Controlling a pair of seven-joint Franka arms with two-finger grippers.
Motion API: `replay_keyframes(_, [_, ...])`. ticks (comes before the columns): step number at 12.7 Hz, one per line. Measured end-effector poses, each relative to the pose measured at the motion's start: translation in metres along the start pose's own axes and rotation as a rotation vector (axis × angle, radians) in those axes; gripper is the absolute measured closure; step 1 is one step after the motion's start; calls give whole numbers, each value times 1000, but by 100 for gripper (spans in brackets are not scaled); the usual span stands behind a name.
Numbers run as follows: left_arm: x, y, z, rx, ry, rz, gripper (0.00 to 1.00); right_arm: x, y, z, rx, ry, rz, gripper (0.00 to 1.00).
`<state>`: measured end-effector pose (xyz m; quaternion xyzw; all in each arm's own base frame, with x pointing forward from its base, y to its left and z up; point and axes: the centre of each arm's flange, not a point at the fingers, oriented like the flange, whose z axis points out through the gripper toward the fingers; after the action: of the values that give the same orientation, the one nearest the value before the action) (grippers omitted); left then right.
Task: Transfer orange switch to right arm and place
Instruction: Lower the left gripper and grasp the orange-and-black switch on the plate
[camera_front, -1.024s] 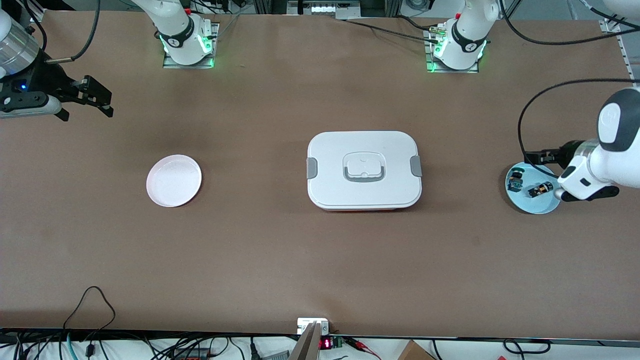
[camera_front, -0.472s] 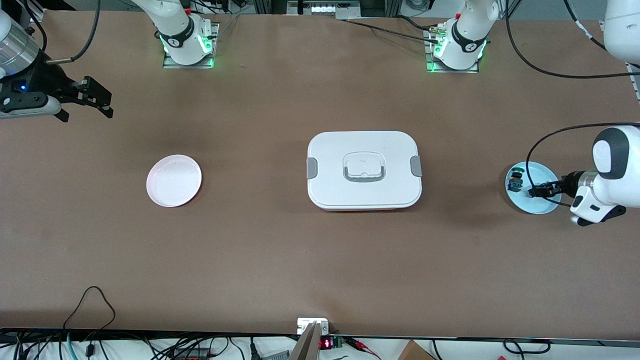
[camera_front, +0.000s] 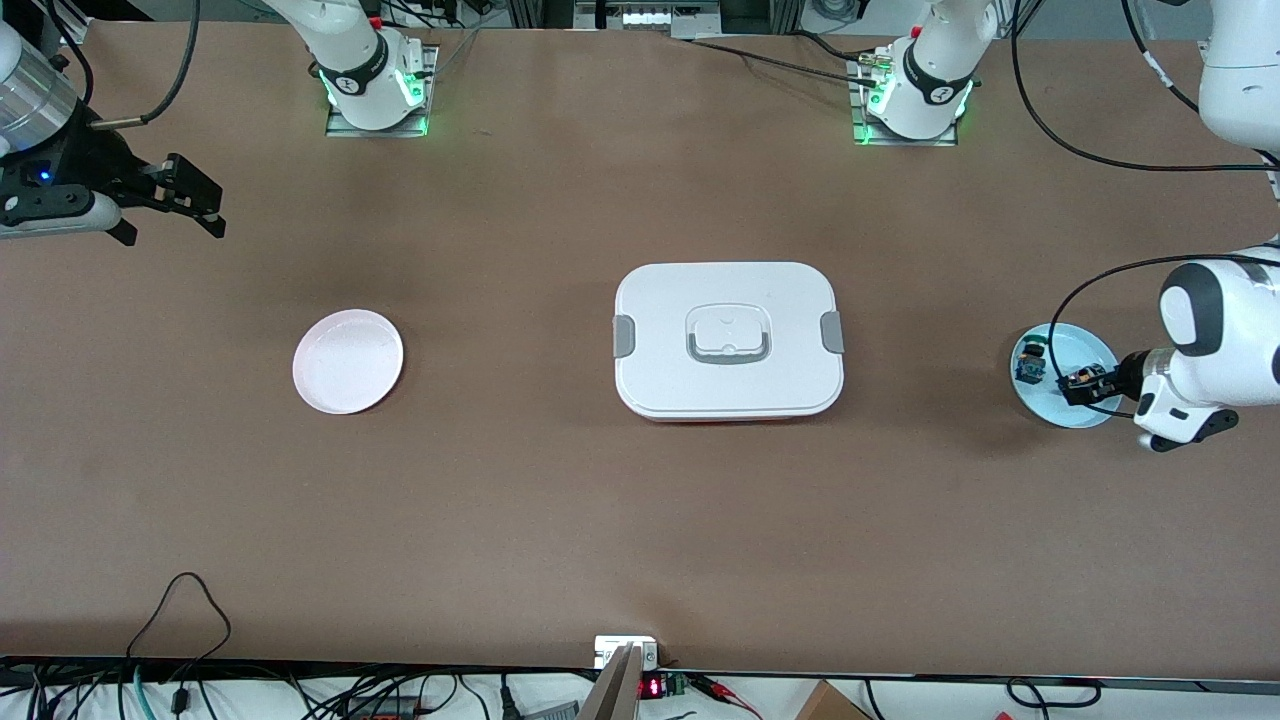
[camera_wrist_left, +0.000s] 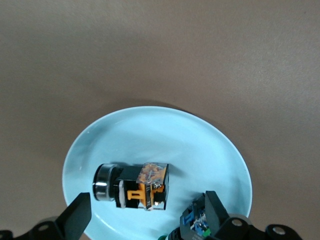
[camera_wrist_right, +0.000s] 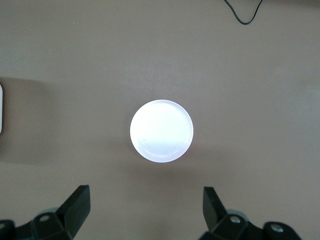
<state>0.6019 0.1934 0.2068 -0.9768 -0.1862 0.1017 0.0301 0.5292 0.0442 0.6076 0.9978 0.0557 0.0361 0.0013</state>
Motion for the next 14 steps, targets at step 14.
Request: replay_keyframes(14, [-6, -17, 13, -6, 46, 60, 0, 1, 0, -1, 0, 10, 0, 0])
